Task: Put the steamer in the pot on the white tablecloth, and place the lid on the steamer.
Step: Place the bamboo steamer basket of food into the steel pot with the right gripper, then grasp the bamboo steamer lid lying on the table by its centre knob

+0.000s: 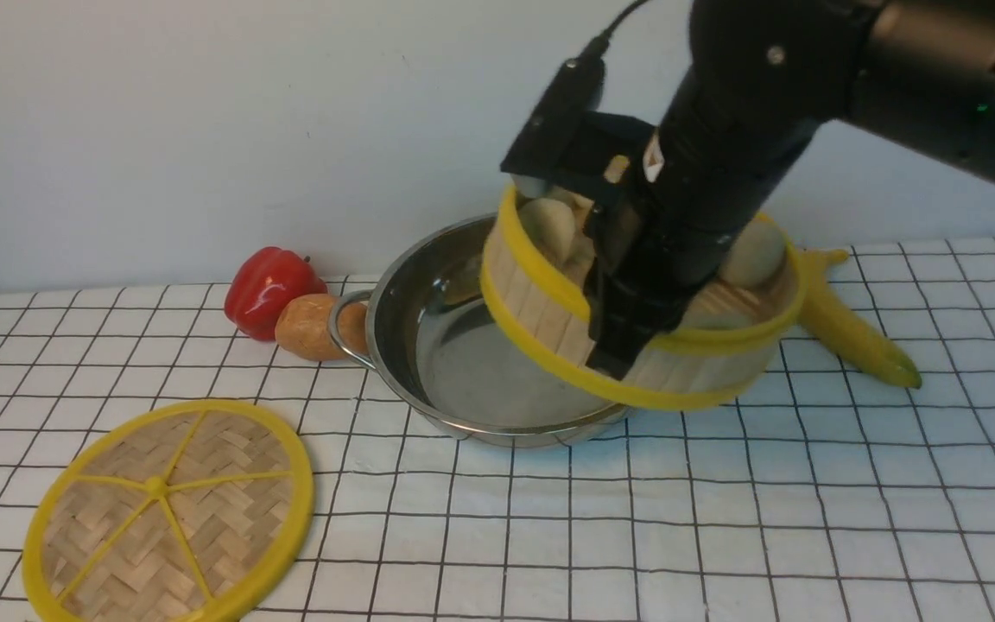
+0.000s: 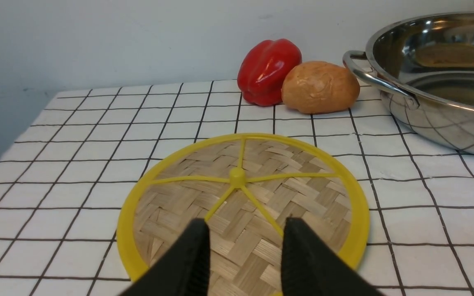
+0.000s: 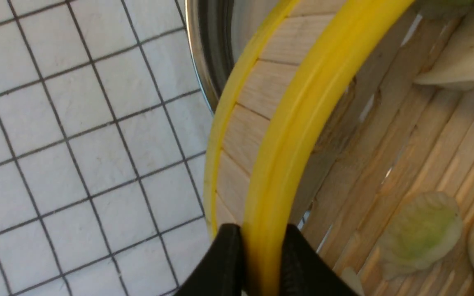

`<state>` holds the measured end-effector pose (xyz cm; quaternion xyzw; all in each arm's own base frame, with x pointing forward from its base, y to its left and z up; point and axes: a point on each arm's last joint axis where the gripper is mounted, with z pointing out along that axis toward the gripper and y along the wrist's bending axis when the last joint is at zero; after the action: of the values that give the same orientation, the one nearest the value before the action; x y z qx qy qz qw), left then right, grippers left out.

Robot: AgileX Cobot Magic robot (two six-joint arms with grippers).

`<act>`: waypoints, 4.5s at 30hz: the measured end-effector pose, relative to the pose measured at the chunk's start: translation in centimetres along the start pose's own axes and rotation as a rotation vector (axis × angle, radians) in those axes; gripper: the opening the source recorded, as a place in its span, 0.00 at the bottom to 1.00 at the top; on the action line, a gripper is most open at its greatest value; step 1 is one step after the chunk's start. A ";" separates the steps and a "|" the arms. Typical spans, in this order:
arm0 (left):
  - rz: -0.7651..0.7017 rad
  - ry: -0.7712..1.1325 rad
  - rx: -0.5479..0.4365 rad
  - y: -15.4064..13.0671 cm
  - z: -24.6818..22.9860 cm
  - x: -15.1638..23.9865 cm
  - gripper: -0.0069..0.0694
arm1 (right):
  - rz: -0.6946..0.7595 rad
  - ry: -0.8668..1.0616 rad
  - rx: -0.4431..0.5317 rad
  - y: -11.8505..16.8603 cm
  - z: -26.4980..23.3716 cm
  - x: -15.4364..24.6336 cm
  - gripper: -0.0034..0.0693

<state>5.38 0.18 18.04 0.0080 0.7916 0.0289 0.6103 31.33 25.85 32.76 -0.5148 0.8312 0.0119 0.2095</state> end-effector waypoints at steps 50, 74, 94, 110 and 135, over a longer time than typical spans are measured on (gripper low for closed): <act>0.000 0.000 0.000 0.0 0.0 0.0 0.41 | -0.299 0.109 0.098 0.2 12.5 -4.0 0.23; 0.000 0.000 0.000 0.0 0.0 0.0 0.41 | -0.307 0.167 0.088 0.2 13.1 -3.6 0.66; 0.000 0.000 0.000 0.0 0.0 0.0 0.41 | -0.062 -0.179 0.425 -2.8 1.7 -5.8 0.34; 0.000 0.000 0.000 0.0 0.0 0.0 0.41 | 0.352 -0.754 0.325 -1.6 -11.2 -6.6 0.03; 0.000 0.000 0.000 0.0 0.0 0.0 0.41 | 0.611 -0.413 0.344 -0.9 -14.6 8.6 0.06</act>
<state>5.38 0.18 18.04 0.0080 0.7916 0.0289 0.6103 23.88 14.72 43.16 -0.1884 0.8763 0.0376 0.4418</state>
